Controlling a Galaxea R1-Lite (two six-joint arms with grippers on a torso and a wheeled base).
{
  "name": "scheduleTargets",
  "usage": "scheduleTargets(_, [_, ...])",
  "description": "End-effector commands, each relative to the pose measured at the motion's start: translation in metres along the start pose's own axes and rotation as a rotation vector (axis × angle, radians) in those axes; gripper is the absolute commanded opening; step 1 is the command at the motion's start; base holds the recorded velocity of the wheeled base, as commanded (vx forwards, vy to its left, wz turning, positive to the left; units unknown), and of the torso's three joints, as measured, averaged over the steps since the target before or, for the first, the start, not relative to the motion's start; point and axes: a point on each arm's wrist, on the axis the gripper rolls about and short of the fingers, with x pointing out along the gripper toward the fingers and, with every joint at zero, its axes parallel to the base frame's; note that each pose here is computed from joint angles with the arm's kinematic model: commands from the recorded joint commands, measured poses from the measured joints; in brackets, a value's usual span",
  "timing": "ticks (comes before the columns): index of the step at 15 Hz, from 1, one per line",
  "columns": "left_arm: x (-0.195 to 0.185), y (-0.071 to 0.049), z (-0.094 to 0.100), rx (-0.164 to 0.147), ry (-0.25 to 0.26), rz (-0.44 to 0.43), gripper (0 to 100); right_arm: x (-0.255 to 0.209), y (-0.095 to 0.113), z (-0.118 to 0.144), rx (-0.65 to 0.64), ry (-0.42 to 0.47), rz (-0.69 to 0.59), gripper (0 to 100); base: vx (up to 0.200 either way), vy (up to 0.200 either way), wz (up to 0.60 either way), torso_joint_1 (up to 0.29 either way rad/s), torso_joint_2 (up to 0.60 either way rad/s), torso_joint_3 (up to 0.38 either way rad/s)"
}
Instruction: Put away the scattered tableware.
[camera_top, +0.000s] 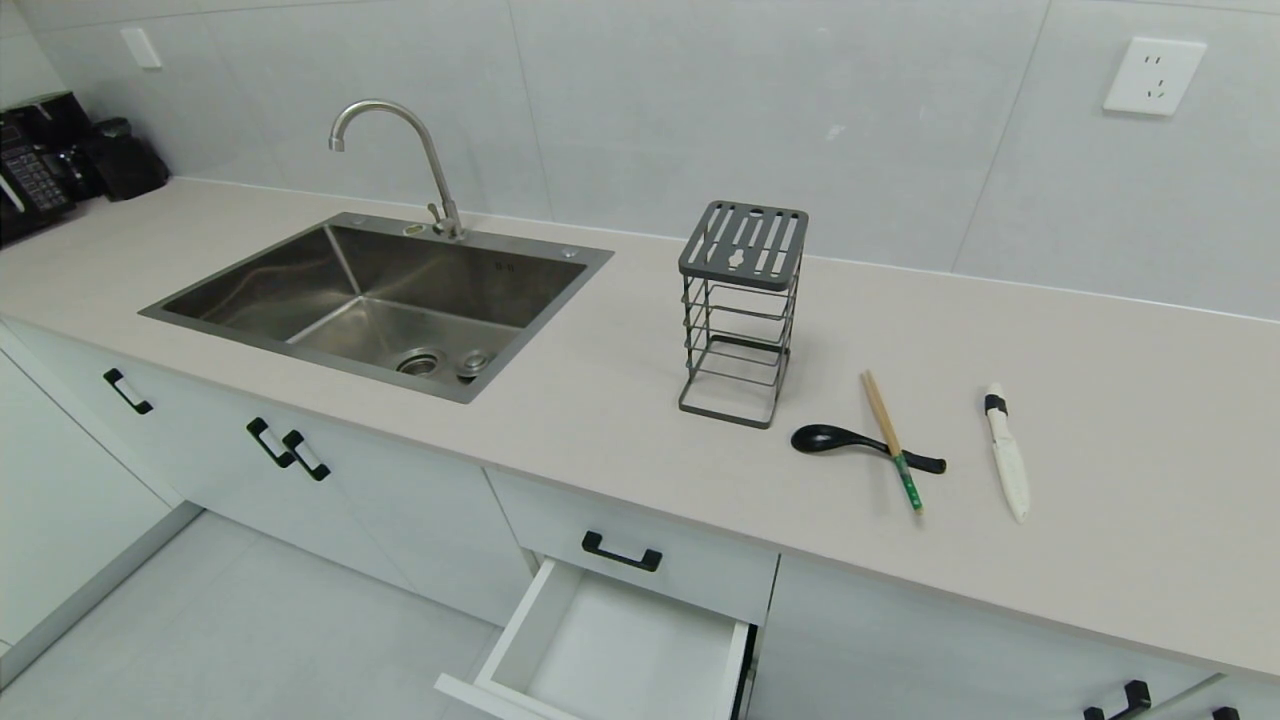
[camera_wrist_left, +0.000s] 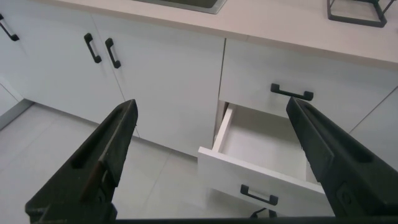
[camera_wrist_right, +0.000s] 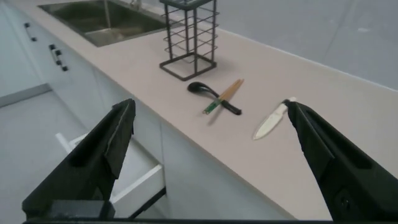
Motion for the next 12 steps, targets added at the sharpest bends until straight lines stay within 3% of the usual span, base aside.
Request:
scheduleTargets(1, [0.0, 0.0, 0.0, -0.001, 0.001, 0.001, 100, 0.041, -0.017, 0.006, 0.064, 0.18, 0.066, 100, 0.0, 0.0, 0.0, 0.0, 0.0, 0.0])
scheduleTargets(7, [0.0, 0.0, 0.0, 0.001, 0.001, 0.001, 100, 0.092, -0.029, -0.001, 0.066, 0.378, 0.161, 100, 0.0, 0.0, 0.0, 0.0, 0.0, 0.0])
scheduleTargets(12, [0.0, 0.0, 0.0, 0.001, 0.001, 0.001, 100, 0.144, -0.037, 0.001, 0.075, 0.45, 0.192, 100, 0.0, 0.0, 0.0, 0.0, 0.0, 0.0])
